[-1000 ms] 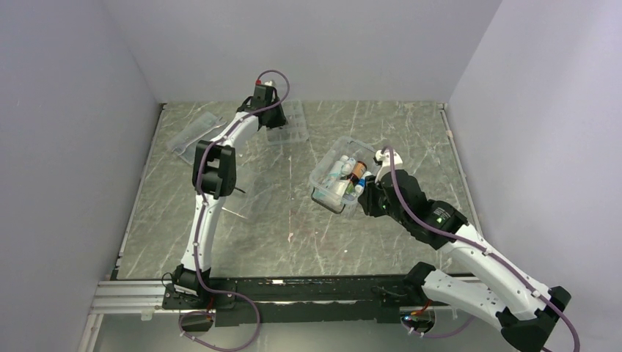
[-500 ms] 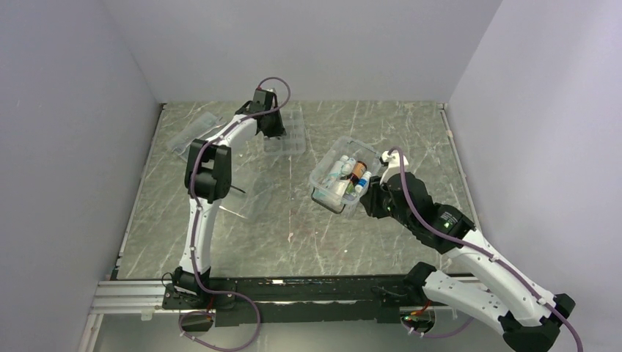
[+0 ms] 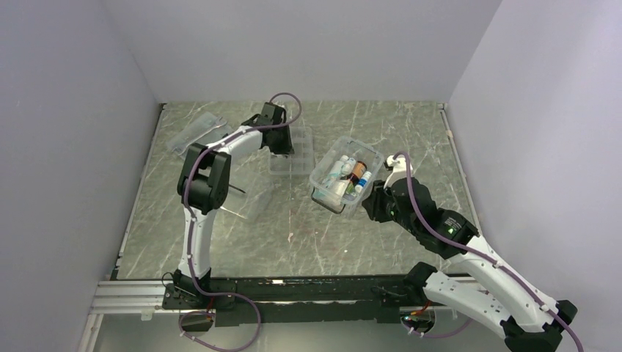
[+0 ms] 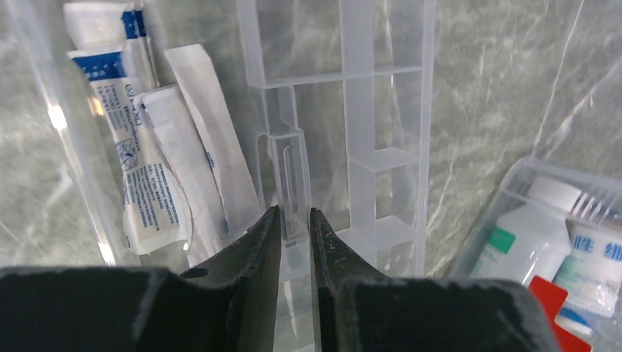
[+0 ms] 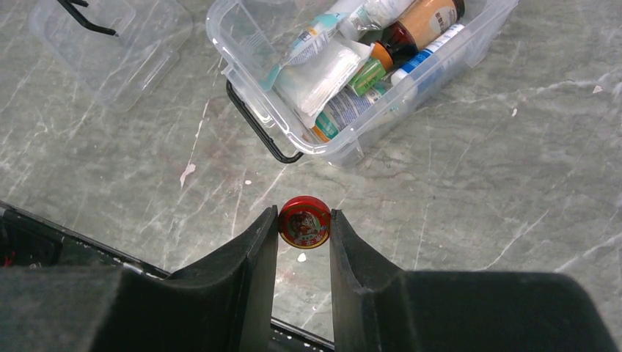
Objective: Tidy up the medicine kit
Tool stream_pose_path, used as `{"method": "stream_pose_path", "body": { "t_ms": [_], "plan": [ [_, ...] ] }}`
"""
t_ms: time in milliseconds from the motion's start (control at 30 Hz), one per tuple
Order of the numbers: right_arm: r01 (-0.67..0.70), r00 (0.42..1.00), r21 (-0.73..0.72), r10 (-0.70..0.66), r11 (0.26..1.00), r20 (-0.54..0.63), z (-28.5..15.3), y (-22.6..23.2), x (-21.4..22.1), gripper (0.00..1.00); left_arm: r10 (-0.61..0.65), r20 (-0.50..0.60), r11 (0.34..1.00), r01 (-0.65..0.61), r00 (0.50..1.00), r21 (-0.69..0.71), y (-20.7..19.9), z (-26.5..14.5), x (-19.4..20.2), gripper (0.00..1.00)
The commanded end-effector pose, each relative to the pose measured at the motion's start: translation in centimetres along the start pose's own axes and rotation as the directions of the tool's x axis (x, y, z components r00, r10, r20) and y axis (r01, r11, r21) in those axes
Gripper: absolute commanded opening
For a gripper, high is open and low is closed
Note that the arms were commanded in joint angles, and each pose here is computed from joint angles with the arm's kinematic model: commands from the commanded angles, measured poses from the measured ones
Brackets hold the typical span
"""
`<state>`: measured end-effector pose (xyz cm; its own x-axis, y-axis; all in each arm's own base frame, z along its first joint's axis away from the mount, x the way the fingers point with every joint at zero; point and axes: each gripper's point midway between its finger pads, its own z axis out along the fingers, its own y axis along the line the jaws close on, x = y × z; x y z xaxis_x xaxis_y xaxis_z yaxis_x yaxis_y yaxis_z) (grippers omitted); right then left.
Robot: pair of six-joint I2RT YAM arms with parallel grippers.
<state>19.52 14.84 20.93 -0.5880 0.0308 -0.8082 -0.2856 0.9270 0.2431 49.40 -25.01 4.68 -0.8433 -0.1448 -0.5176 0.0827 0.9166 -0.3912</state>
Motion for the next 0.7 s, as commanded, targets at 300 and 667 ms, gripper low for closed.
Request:
{"method": "stream_pose_path", "body": {
  "t_ms": [300, 667],
  "plan": [
    [-0.04, 0.999, -0.005, 0.04, 0.999, 0.012, -0.5, -0.1, 0.0, 0.1, 0.076, -0.159, 0.996, -0.069, 0.984, 0.052, -3.5, -3.0, 10.3, 0.05],
    [-0.028, 1.0, 0.027, 0.028, 0.999, 0.0, -0.9, -0.7, 0.1, 0.1, 0.089, -0.207, 0.996, -0.083, 0.974, 0.035, -2.7, -5.6, 17.7, 0.03]
  ]
}}
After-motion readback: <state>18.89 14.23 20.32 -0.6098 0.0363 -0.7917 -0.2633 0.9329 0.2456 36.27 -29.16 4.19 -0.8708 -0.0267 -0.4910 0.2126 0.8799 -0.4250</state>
